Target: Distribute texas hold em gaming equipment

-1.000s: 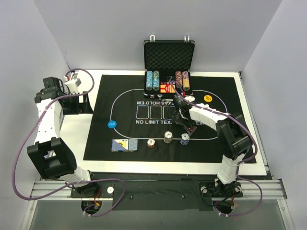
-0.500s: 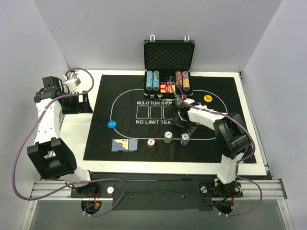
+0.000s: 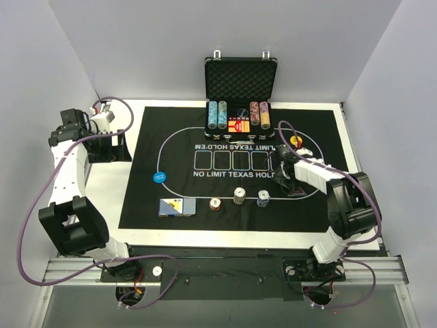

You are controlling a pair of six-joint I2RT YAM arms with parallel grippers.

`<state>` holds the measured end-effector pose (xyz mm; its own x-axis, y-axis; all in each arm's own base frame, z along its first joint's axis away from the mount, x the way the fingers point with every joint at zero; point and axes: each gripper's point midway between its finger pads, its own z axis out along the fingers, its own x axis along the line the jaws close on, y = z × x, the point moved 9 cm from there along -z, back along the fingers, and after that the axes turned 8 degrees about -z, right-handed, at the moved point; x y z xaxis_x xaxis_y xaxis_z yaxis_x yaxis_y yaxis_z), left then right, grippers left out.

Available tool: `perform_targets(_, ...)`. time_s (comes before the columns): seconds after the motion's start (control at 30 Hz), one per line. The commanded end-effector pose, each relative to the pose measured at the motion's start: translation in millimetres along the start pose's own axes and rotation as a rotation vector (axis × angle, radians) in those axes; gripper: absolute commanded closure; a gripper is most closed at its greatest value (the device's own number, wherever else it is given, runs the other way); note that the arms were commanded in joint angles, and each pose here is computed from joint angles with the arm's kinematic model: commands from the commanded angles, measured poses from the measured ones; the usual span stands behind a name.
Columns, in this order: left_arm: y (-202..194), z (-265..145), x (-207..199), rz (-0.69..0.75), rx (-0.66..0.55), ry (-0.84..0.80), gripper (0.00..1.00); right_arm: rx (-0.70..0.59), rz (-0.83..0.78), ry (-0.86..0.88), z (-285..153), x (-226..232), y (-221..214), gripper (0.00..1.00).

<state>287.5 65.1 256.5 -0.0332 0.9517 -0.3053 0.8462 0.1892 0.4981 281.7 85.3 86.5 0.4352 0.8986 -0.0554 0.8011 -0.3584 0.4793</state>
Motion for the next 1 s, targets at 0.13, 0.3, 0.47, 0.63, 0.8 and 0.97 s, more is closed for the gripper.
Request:
perform_targets(0.13,9.6,-8.5,-2.6,0.03,-0.052,-0.01,0.03,-0.023,0.032,-0.092,-14.4,-34.7,-5.8,0.55)
perform_targets(0.3,7.1,-4.5,-6.9,0.031,-0.04,-0.03,0.03,-0.054,-0.013,0.012,-36.2,-10.2,14.8,0.51)
perform_targets(0.47,0.1,-0.9,-15.3,0.06,-0.02,-0.031,0.03,-0.129,-0.106,0.128,-76.9,25.0,30.8,0.43)
perform_targets(0.63,-5.5,4.3,-24.9,0.081,-0.01,-0.047,0.03,-0.166,-0.221,0.203,-109.1,46.4,36.4,0.36)
perform_targets(0.8,-14.0,11.2,-25.3,0.061,0.011,-0.066,0.03,-0.212,-0.412,0.325,-151.2,81.1,19.2,0.33)
perform_targets(0.97,-18.9,15.7,-20.2,0.044,0.007,-0.054,0.03,-0.185,-0.596,0.451,-175.5,127.1,-20.2,0.32)
